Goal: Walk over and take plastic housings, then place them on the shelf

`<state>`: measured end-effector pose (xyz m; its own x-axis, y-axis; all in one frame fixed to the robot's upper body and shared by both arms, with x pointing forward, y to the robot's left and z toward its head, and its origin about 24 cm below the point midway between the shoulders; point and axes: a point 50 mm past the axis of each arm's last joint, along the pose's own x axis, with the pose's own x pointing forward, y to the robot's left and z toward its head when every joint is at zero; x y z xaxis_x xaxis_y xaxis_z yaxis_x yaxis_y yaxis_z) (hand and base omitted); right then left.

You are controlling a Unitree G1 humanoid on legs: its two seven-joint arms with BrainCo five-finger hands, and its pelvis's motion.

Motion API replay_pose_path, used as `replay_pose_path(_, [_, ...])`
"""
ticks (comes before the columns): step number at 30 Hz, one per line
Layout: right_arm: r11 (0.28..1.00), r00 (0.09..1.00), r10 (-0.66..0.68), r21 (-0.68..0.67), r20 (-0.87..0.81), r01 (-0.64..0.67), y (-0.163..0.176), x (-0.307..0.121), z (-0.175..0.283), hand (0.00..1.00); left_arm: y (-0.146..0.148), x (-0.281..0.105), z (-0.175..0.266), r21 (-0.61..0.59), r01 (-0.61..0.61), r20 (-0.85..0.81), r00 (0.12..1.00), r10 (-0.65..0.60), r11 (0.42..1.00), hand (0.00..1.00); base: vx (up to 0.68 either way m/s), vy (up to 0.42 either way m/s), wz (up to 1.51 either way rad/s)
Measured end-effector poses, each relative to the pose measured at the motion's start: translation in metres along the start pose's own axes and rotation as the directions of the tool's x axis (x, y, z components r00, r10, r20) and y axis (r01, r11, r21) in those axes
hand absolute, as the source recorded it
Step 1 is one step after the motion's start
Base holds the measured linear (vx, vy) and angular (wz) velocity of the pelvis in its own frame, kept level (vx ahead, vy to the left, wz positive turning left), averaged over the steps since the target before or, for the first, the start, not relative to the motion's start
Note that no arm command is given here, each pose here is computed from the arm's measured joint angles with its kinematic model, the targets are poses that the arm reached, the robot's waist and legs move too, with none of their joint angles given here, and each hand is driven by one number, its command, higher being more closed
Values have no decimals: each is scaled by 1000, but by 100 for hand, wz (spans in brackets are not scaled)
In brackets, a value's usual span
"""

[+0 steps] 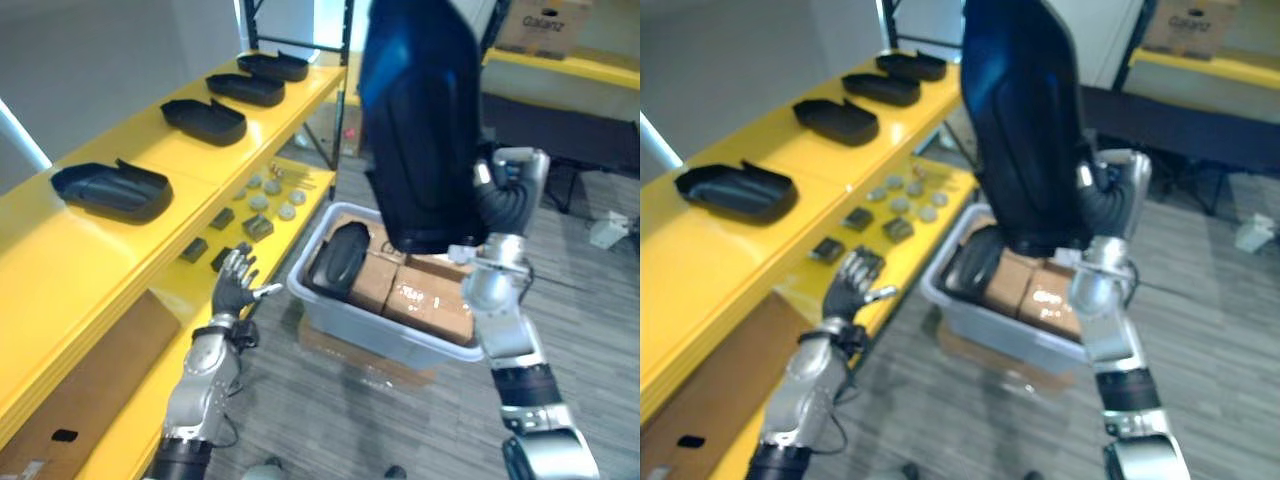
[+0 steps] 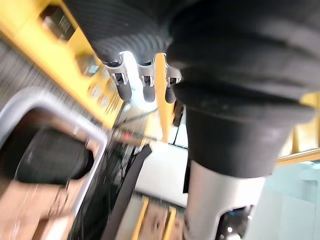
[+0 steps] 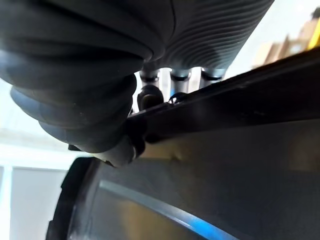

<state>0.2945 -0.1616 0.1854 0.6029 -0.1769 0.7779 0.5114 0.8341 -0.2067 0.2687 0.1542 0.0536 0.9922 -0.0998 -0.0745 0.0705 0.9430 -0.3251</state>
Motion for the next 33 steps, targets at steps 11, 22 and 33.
replay_pose_path(11, [993,995,94,81,-30,-91,31,-18,3,100,-15,4,-34,-257,10,-136,990,-47,966,0,0,0,0])
replay_pose_path(22, [953,932,302,53,-199,-297,70,-70,-22,100,-34,13,-29,-322,34,-62,996,-57,946,0,0,0,0])
replay_pose_path(33, [917,875,397,73,-279,-393,87,-100,-29,100,-39,21,-25,-334,35,-19,999,-44,942,0,0,0,0])
